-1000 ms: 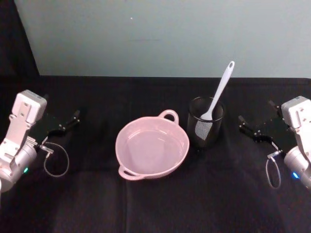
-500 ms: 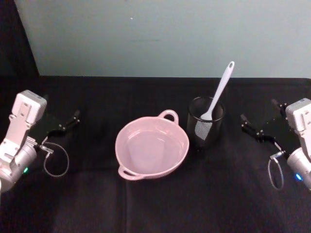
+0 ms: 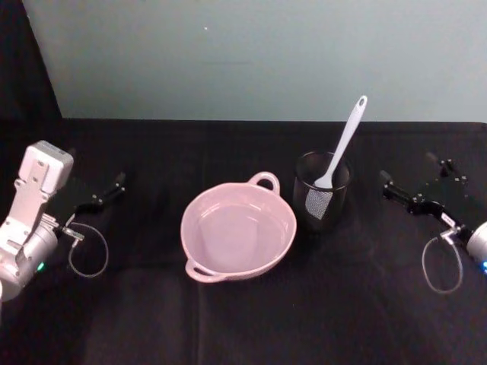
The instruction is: Use the one hand to pick up the spoon and stir the clear water in the bowl.
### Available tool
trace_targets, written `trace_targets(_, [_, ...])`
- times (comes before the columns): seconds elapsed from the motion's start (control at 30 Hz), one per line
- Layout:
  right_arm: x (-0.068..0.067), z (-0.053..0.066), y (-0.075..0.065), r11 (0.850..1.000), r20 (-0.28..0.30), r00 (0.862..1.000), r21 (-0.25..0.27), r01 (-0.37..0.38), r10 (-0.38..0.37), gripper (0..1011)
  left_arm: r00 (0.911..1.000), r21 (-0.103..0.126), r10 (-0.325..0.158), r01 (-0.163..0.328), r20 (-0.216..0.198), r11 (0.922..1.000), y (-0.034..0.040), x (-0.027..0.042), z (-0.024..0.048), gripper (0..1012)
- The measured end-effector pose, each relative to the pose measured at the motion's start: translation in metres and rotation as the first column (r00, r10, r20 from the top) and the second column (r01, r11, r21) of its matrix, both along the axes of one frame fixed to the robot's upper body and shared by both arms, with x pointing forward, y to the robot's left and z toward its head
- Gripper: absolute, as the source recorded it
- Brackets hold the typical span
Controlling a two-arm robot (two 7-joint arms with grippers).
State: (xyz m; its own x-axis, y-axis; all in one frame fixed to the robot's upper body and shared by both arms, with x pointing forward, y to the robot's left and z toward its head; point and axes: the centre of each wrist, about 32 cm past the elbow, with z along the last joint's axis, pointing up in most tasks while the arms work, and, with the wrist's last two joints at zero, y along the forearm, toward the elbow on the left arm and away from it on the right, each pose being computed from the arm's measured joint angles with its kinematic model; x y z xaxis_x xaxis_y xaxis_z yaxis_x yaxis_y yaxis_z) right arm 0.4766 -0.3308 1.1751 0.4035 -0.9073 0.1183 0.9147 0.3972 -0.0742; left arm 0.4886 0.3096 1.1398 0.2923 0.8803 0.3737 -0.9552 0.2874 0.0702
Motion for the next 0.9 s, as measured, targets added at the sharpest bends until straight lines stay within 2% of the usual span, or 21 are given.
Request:
trace_targets(0.17, [0.006, 0.01, -0.005, 0.994, -0.079, 0.996, 0.102, -0.03, 0.038, 1003, 1.0, 0.0, 0.0, 0.0, 0.0, 1.0, 0.0, 0.0, 0.0, 1011])
trace_targets(0.27, [0.012, 0.016, -0.01, 0.983, -0.138, 0.988, 0.18, -0.04, 0.065, 1003, 1.0, 0.0, 0.0, 0.0, 0.0, 1.0, 0.0, 0.0, 0.0, 1011])
trace_targets(0.37, [0.015, 0.02, -0.011, 0.973, -0.168, 0.982, 0.225, -0.042, 0.081, 1003, 1.0, 0.0, 0.0, 0.0, 0.0, 1.0, 0.0, 0.0, 0.0, 1011])
trace_targets(0.4, [0.017, 0.023, -0.012, 0.965, -0.188, 0.978, 0.261, -0.036, 0.087, 1002, 1.0, 0.0, 0.0, 0.0, 0.0, 1.0, 0.0, 0.0, 0.0, 1011])
trace_targets(0.47, [0.019, 0.026, -0.013, 0.955, -0.203, 0.975, 0.294, -0.029, 0.092, 1003, 1.0, 0.0, 0.0, 0.0, 0.0, 1.0, 0.0, 0.0, 0.0, 1011])
trace_targets(0.57, [0.026, 0.031, -0.014, 0.932, -0.232, 0.966, 0.361, -0.026, 0.117, 1003, 1.0, 0.0, 0.0, 0.0, 0.0, 1.0, 0.0, 0.0, 0.0, 1011])
trace_targets(0.73, [0.035, 0.037, -0.01, 0.917, -0.253, 0.956, 0.397, -0.037, 0.148, 1002, 1.0, 0.0, 0.0, 0.0, 0.0, 1.0, 0.0, 0.0, 0.0, 1011])
trace_targets(0.9, [0.044, 0.041, -0.004, 0.91, -0.254, 0.953, 0.411, -0.049, 0.166, 1003, 1.0, 0.0, 0.0, 0.0, 0.0, 1.0, 0.0, 0.0, 0.0, 1011])
